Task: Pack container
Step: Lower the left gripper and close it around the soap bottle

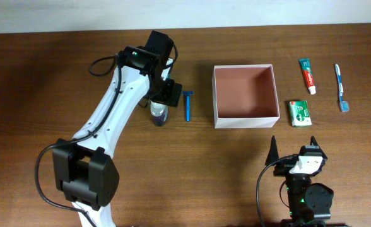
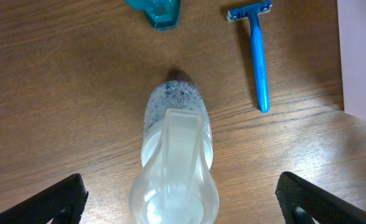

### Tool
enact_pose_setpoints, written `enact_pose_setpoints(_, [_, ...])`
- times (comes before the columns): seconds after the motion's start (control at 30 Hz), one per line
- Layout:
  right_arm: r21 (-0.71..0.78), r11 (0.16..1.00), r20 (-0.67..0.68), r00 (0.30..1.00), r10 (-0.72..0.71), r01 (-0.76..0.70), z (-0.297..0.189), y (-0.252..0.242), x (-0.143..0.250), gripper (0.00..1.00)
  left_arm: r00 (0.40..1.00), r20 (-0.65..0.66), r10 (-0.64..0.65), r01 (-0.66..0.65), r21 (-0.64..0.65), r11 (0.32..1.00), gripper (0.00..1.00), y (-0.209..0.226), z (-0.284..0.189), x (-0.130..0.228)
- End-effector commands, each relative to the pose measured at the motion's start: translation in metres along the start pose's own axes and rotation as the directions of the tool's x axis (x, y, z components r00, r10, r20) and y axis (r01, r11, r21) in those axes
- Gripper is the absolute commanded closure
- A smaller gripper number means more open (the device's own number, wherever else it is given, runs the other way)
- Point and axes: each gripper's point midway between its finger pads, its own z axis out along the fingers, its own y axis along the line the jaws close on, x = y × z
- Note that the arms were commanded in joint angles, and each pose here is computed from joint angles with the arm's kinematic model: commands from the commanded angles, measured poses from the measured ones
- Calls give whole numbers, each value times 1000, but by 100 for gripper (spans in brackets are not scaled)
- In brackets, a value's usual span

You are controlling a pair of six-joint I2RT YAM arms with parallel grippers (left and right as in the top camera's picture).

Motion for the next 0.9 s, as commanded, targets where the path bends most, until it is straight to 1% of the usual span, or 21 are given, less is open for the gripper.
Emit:
enact_pose_setpoints(0.0, [12,1000,-4,1000,0,1,0,-1,2,1,1000,8,-15,15,14,1000,0,-2,4,-5])
enact_pose_setpoints(0.2, [12,1000,-4,1000,0,1,0,-1,2,1,999,45,-16,18,-50,999,1,9,4,-14])
enact_pose_setpoints(0.47, [11,1000,-4,1000,0,0,0,-1,2,1,1000,14,-15,16,-53,998,1,10,4,-6])
enact_pose_setpoints(0.87, [12,1000,-4,1000,0,0,0,-1,2,1,1000,13,-15,16,-44,999,1,8,6,-7])
